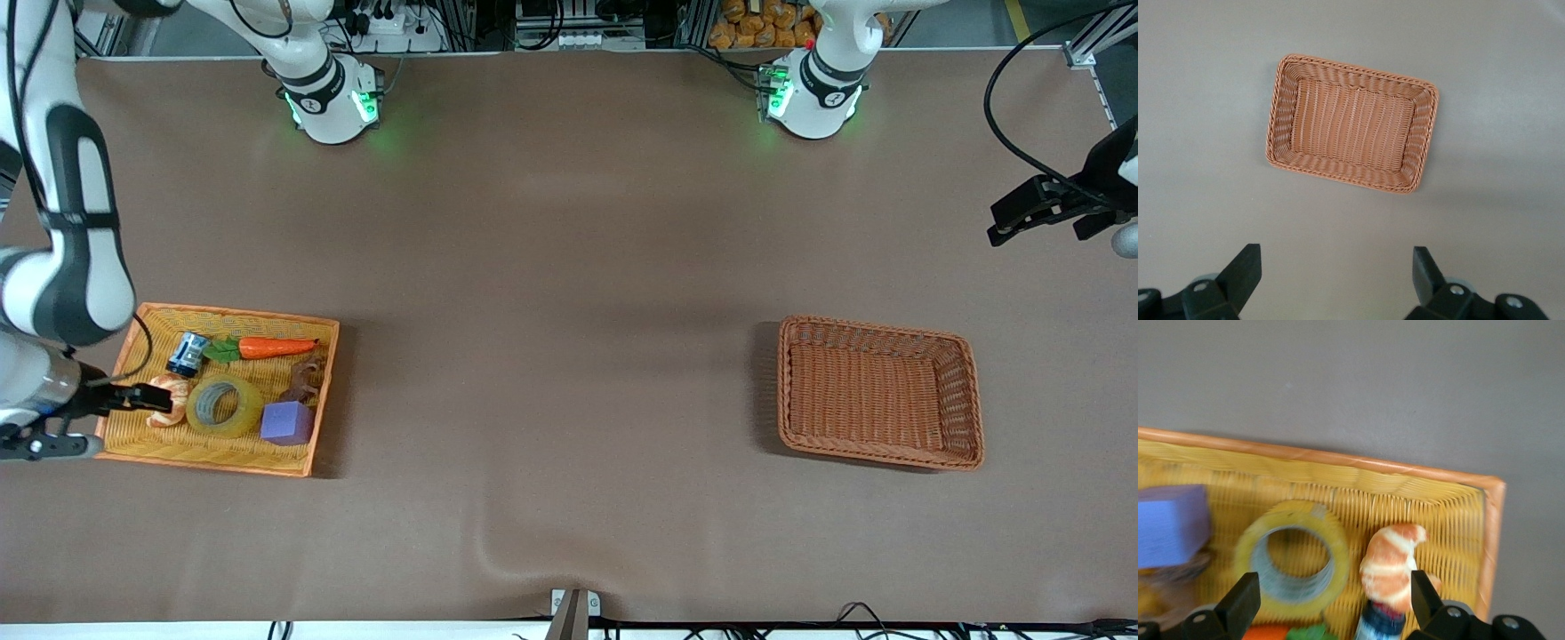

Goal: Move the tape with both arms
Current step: 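Reach the right gripper down to the yellow tape roll in the yellow basket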

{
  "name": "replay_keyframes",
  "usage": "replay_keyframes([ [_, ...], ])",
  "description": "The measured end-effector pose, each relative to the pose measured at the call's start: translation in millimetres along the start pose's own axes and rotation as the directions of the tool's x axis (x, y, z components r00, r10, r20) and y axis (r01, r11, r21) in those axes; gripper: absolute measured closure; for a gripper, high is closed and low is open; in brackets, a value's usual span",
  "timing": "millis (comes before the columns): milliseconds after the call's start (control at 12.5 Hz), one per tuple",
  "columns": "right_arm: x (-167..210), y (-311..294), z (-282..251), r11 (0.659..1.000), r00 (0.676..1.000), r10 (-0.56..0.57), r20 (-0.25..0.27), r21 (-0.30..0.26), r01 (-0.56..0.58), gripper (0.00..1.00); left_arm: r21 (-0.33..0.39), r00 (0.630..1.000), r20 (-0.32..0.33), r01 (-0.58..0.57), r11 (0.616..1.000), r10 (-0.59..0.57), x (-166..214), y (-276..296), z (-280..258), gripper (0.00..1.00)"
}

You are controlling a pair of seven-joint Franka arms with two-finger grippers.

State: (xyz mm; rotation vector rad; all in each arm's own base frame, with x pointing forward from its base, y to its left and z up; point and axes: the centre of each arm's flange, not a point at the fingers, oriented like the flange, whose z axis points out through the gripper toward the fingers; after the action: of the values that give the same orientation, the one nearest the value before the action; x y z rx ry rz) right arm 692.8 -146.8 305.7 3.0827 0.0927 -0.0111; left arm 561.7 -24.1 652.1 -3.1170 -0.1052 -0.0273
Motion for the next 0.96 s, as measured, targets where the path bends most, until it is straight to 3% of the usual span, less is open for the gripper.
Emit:
replay_keyframes([
  [240, -0.7, -5.9, 50.2, 1.0, 0.998, -0.018, 0.056, 0.015, 0.017, 0.0, 0.0, 1.0, -0.001, 0.001, 1.0, -0.001, 0.0, -0.4, -0.4, 0.0],
  [960, -15.2, -7.7, 80.3, 0.998, 0.99, -0.056, 0.13, 0.041, 0.051, 0.0, 0.001, 1.0, 0.002, 0.016, 1.0, -0.016, 1.7, -9.0, 1.4, 0.0],
])
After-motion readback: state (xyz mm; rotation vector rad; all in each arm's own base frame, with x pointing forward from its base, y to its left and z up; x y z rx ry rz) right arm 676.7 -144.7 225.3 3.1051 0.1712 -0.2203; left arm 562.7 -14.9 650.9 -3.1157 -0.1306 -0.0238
